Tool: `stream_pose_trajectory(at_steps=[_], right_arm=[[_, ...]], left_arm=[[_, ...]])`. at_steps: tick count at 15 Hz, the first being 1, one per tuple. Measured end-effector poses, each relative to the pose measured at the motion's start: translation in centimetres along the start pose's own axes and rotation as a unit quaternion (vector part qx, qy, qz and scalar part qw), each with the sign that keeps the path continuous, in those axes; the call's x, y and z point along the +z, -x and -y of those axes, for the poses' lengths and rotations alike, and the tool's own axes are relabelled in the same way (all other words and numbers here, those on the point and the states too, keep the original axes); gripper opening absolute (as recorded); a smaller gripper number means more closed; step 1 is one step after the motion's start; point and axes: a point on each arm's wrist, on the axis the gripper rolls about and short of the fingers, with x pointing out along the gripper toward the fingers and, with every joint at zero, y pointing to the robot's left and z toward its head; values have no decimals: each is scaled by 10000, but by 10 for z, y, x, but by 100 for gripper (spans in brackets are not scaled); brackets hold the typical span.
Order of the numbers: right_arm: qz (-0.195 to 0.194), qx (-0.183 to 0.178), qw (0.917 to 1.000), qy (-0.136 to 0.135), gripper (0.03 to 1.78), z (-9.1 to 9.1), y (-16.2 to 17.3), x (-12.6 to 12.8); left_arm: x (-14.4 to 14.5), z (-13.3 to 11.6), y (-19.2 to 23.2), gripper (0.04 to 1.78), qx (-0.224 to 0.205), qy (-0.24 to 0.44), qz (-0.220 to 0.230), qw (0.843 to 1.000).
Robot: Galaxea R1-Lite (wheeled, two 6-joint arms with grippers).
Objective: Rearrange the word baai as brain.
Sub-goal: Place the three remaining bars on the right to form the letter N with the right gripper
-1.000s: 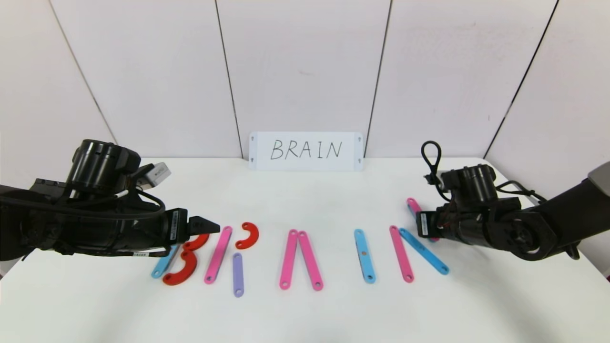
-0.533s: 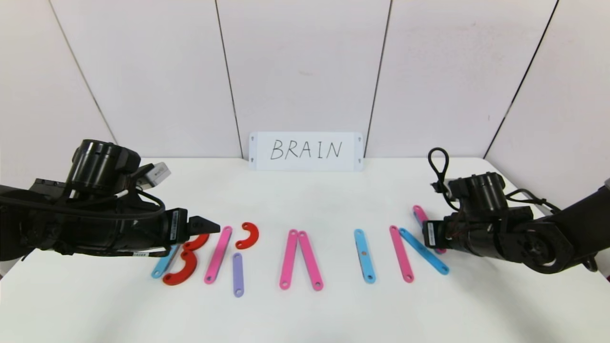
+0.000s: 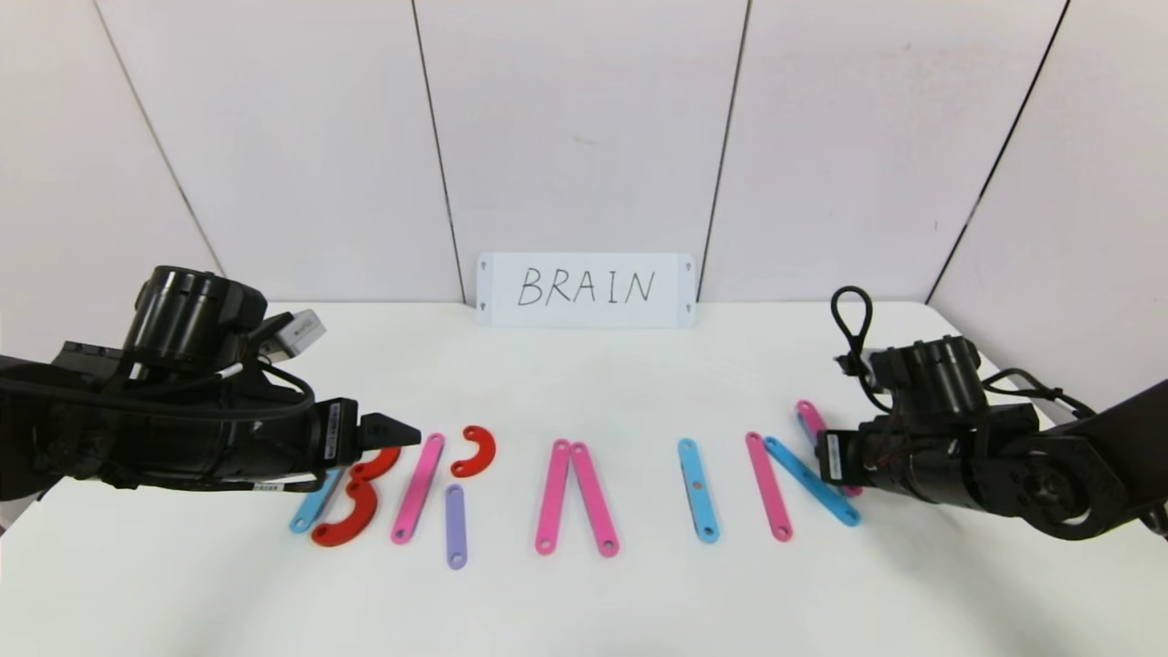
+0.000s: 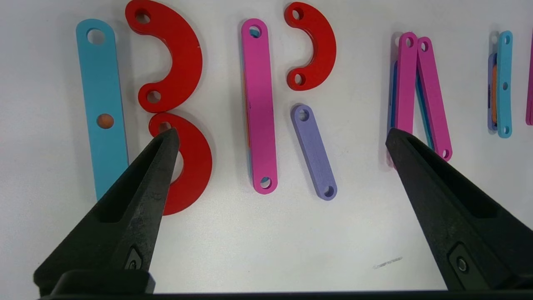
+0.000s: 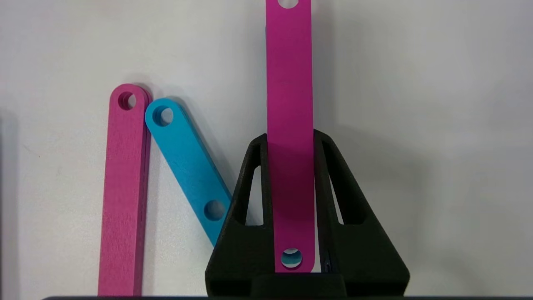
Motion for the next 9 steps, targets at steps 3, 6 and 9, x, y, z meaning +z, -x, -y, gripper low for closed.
stream_pose_trajectory(at_steps=[3, 6, 9], right_arm=[[-16, 9, 10000, 0, 30, 0, 2, -2], [-63, -1, 10000, 3, 30, 0, 4, -6], [-45, -17, 10000, -15, 30, 2, 5, -5]], left_arm=[[0, 0, 0, 174, -5, -3, 0, 10000], [0, 1, 0, 174, -8, -9, -5, 10000], [0, 1, 0, 174, -10, -10, -6, 10000]])
